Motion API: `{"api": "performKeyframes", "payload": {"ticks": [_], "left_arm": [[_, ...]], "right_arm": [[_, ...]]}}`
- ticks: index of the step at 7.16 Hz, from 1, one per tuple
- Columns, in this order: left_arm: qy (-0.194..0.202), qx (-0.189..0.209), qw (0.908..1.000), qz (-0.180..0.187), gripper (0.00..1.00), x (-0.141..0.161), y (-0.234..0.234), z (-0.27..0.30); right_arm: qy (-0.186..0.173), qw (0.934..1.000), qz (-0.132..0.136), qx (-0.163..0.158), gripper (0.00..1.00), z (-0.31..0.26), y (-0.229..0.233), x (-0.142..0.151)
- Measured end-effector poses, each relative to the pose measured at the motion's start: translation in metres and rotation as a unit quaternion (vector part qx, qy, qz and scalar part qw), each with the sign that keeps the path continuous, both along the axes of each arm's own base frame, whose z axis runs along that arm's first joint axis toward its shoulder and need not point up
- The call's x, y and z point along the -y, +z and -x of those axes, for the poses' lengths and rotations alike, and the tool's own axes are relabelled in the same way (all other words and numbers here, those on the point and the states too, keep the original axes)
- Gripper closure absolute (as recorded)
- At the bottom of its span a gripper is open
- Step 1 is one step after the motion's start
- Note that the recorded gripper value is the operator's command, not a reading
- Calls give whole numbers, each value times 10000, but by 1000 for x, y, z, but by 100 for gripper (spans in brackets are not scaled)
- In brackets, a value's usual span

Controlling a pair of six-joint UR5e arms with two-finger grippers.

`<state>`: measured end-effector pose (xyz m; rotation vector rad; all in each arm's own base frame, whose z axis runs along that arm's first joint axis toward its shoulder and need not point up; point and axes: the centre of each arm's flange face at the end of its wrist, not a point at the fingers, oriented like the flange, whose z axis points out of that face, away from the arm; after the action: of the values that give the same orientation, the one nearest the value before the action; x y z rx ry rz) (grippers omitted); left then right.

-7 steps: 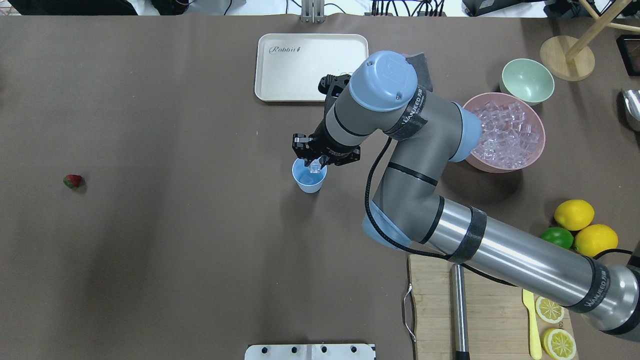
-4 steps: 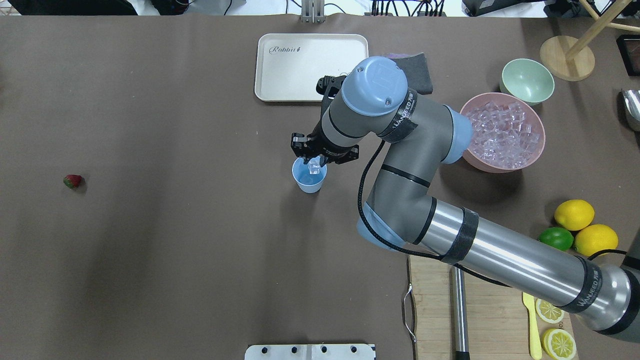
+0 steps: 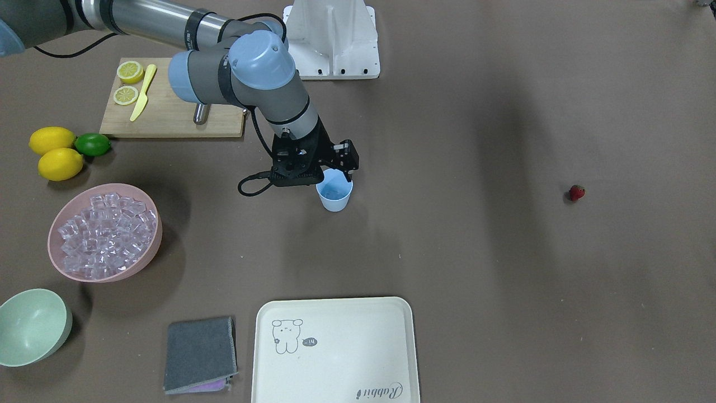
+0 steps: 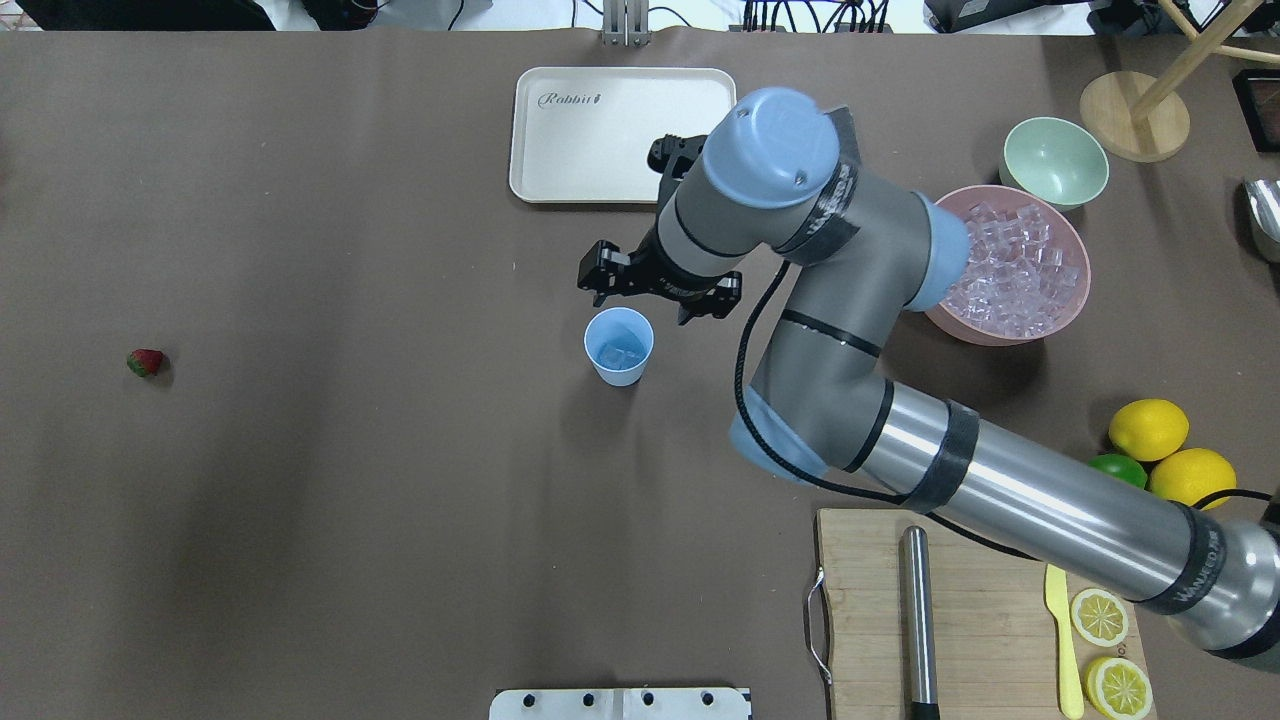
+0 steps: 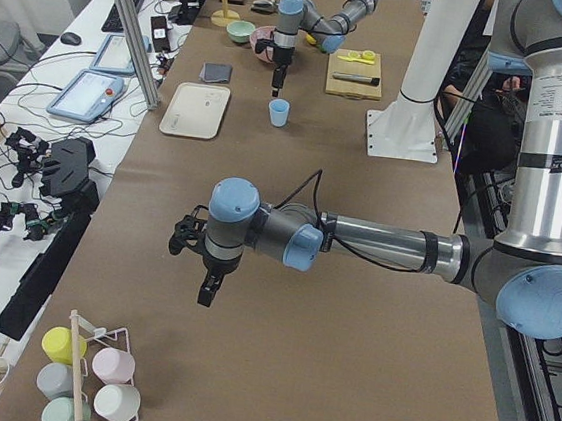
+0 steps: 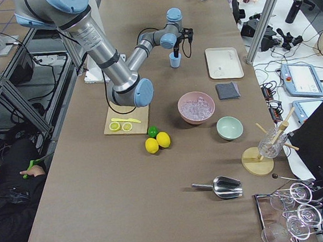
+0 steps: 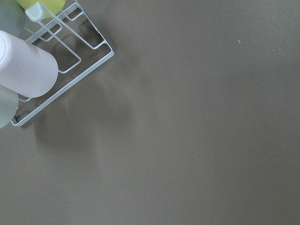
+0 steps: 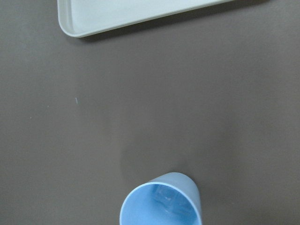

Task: Put ice and strawberries in cup
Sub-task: 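Move the right gripper back over the pink ice bowl, then lower the right gripper into the bowl and grasp a third ice cube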

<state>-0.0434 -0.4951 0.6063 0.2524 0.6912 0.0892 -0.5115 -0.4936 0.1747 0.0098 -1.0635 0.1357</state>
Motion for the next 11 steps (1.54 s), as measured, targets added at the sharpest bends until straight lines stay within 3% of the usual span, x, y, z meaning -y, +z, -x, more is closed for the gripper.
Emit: {"api": "performKeyframes", "payload": {"ticks": [2,5,8,10,11], "left_arm": [[-6,-3,10000,-3,2,0,-1,0],[0,-13,10000,-19,2,-1,-2,0],[-1,-22,9999,-134,2,3,-14,0],[-5,-31,9995,-302,2,16,-31,-1],[-7,-32,9993,-380,2,26,-40,-2]], "right_arm": [[-172,9991,45,-385,1,-77,33,17],[-581,9892,-338,-1306,1,-182,121,30],[-783,9819,-546,-1633,1,-255,190,32],[-622,9824,-339,-1729,2,-268,207,41],[-448,9833,-98,-1760,2,-269,213,44]]}}
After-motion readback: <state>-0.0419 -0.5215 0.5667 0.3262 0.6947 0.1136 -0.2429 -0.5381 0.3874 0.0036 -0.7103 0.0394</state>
